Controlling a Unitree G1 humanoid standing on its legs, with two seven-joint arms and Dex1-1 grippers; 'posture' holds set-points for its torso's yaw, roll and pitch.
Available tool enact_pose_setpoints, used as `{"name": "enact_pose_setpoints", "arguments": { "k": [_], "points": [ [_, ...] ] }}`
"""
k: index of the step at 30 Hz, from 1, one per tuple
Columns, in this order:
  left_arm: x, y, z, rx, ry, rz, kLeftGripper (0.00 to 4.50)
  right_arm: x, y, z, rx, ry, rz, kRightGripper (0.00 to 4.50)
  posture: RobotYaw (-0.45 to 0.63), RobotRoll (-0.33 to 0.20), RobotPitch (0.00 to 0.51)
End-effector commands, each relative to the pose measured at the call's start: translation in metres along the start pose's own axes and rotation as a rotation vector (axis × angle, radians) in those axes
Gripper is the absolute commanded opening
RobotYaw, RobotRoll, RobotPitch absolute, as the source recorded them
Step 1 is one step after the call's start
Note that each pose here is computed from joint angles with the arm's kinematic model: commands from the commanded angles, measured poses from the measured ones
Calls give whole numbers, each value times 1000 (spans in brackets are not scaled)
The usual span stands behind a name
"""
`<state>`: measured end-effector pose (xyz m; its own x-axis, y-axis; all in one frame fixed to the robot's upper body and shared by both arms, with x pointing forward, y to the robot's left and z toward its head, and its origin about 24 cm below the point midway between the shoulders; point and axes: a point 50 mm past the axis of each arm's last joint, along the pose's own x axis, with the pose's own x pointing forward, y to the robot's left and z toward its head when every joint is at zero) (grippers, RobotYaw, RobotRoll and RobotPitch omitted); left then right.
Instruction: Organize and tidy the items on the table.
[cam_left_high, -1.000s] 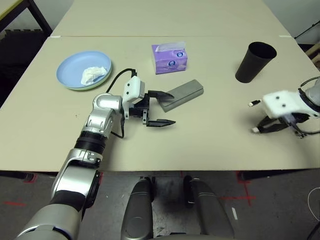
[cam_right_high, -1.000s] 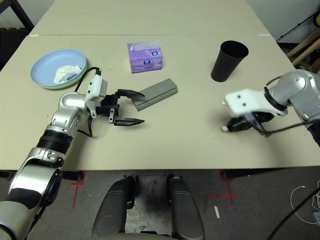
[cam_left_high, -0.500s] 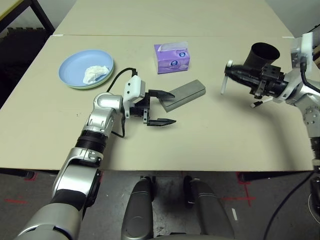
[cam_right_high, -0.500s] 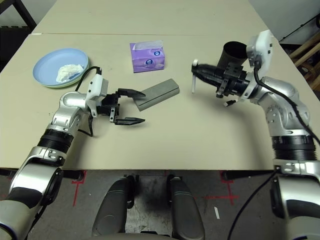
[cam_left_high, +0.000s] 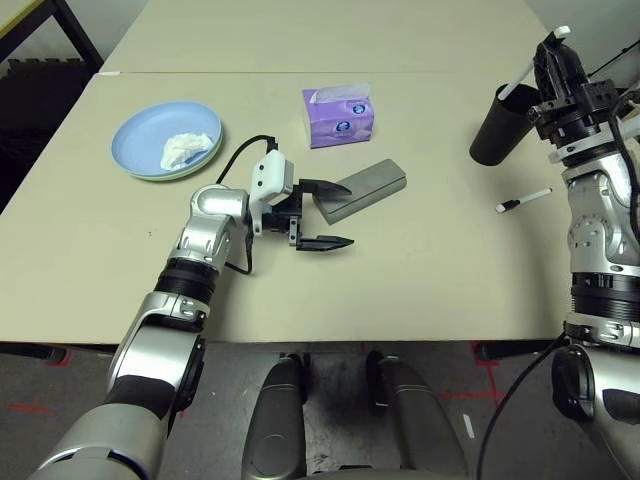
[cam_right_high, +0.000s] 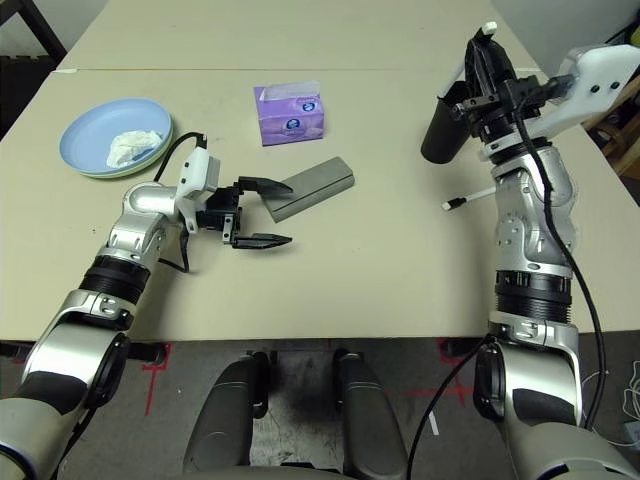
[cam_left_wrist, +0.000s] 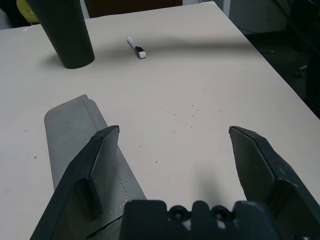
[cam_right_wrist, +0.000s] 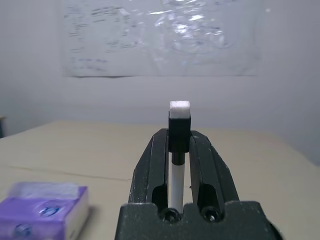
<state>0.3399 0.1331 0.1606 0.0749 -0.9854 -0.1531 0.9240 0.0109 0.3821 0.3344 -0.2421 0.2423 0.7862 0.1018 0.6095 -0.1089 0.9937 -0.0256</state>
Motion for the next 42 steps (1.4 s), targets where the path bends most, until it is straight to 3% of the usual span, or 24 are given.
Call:
{"name": "enact_pose_setpoints", "arguments": {
  "k": [1,22,33,39,42],
  "points": [
    [0,-2,-1,6,14,-7,4500,1,-8,3,-25,-32,-90,428,70,0,196],
    [-1,-4,-1,2,12,-6,4500,-2,-11,-2,-41,-3,-167,428,63,0,202],
    [-3,-2,0,2,10,2,4500,-4,-9,-8,-36,58,-123,4459,67,0,204],
    [-4,-2,2,5,8,-2,4500,-1,-8,-8,-14,89,-11,4459,72,0,203],
    [-4,-1,3,7,8,-5,4500,1,-2,-7,16,187,276,4459,71,0,204]
  ]
}}
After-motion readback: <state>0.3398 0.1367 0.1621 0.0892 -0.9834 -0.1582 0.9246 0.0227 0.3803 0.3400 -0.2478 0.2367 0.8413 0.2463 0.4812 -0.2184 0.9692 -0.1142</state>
